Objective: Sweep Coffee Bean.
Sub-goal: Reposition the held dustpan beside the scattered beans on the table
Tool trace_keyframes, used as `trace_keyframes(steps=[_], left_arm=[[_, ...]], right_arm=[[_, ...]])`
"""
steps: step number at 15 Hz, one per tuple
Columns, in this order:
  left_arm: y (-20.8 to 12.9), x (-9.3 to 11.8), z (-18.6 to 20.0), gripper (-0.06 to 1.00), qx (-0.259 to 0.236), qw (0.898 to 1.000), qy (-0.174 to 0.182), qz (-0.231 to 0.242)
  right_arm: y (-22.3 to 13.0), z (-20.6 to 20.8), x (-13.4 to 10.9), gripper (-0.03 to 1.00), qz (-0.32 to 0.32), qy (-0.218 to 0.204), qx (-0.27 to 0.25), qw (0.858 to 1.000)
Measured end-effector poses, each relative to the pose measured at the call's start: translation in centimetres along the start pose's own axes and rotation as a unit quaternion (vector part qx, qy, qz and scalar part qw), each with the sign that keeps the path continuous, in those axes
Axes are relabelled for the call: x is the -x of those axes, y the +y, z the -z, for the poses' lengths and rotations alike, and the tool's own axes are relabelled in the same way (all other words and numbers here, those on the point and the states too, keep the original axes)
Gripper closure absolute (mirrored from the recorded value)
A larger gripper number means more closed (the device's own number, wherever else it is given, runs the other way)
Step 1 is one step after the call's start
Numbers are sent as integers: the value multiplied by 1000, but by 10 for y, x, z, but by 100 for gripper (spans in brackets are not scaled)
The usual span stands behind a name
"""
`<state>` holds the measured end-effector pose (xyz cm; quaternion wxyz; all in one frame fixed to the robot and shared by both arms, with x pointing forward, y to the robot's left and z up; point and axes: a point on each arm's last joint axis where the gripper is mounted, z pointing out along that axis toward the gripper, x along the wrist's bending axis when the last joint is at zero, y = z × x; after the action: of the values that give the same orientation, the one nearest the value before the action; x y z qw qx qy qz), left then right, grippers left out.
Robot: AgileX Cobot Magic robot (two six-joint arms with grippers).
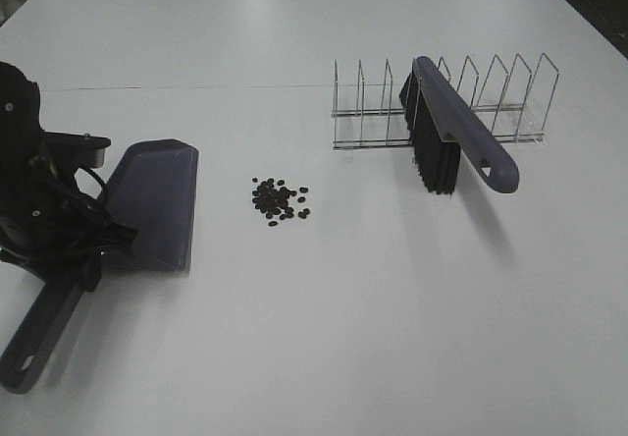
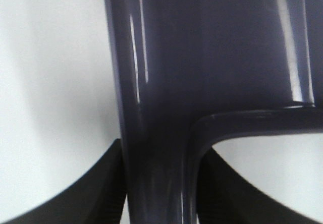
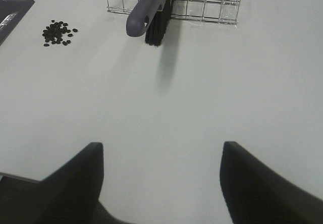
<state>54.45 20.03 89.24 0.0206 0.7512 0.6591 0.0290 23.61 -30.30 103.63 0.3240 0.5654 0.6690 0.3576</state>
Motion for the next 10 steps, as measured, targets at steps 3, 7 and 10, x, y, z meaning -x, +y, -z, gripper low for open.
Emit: trace_keyframes(steps=[3, 7, 10], left_arm=[[-8, -3, 26, 61, -9, 1000, 5, -1], [-11, -4, 28, 61, -25, 1000, 10, -11], [-9, -4, 28, 61, -16, 1000, 12, -21]], right_arm=[[0, 0, 0, 36, 0, 0, 0, 1000], [0, 0, 0, 36, 0, 0, 0, 1000], [0, 0, 0, 36, 0, 0, 0, 1000]])
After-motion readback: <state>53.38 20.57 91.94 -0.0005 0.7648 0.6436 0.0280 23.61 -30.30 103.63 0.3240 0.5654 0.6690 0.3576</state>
